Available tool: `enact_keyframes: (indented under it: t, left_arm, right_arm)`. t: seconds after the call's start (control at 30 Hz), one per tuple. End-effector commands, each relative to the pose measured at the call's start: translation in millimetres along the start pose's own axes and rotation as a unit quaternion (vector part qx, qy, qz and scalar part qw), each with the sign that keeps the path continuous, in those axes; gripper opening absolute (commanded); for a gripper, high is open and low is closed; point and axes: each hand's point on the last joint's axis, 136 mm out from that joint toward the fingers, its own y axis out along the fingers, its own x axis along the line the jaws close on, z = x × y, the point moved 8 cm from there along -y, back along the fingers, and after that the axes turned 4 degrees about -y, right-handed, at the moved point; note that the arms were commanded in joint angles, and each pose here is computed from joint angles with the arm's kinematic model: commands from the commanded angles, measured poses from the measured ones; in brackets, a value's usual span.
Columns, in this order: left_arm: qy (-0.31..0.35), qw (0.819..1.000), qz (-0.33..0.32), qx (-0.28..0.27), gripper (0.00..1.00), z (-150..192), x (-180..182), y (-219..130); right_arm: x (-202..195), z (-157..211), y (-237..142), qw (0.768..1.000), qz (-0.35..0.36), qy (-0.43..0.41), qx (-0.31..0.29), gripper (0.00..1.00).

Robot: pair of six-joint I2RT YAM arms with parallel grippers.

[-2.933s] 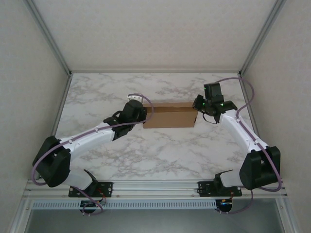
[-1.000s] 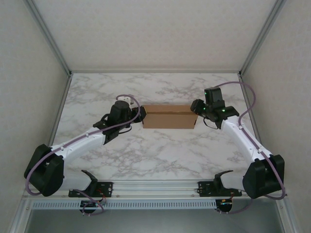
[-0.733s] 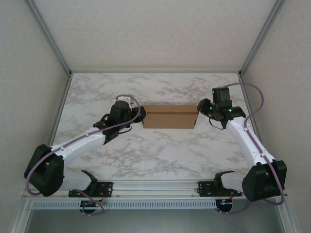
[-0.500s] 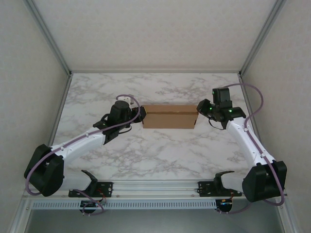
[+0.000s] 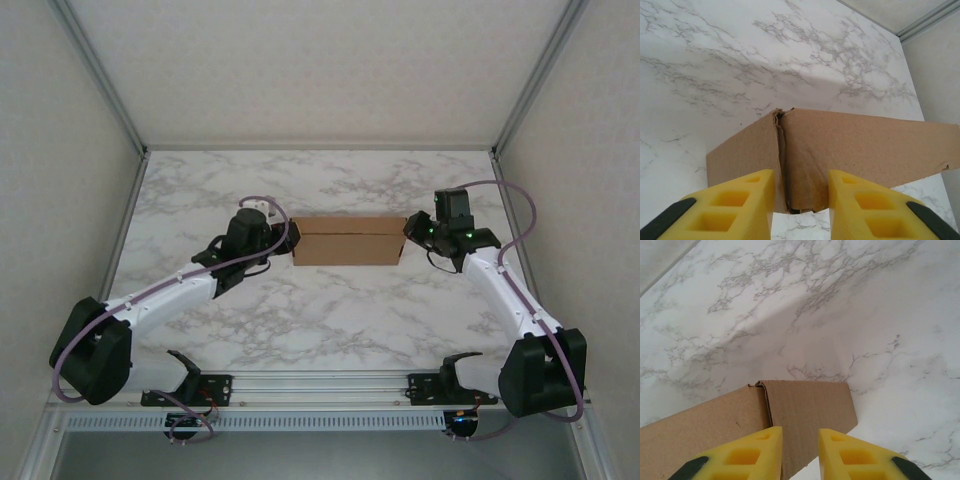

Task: Fold the paper box

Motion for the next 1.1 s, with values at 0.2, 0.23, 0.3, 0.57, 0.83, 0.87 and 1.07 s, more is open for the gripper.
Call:
enact_keyframes:
  t: [0.2, 0.23, 0.3, 0.57, 0.83, 0.87, 1.07]
  left_arm:
    - [-0.056, 0.994, -0.065, 0.068, 0.28, 42.8, 56.0, 12.8]
    - [-0.063, 0.993, -0.066, 0.073, 0.27, 45.9, 59.4, 13.6]
    - [-0.065, 0.992, -0.070, 0.077, 0.27, 49.4, 63.5, 14.6]
    - [-0.042, 0.994, -0.074, 0.070, 0.27, 38.5, 59.4, 11.9]
    - [-0.052, 0.989, -0.093, 0.107, 0.27, 58.7, 79.7, 23.5]
    - [-0.050, 0.988, -0.094, 0.108, 0.26, 58.2, 80.4, 23.5]
    - [-0.003, 0.995, -0.092, 0.031, 0.26, 21.8, 57.3, -2.9]
  right_arm:
    - [-23.4, 29.2, 18.5, 0.995, 0.063, 0.010, 0.079, 0.24]
    - [-24.1, 30.2, 19.0, 0.995, 0.065, 0.009, 0.081, 0.24]
    - [-25.3, 32.4, 20.4, 0.994, 0.066, 0.009, 0.086, 0.24]
    - [-14.0, 38.4, 17.1, 0.997, 0.020, -0.016, 0.079, 0.25]
    - [-33.3, 62.1, 39.4, 0.989, 0.067, 0.014, 0.130, 0.18]
    - [-32.9, 62.8, 39.9, 0.989, 0.063, 0.015, 0.130, 0.18]
    - [-14.2, 42.2, 10.2, 0.998, 0.009, -0.014, 0.064, 0.18]
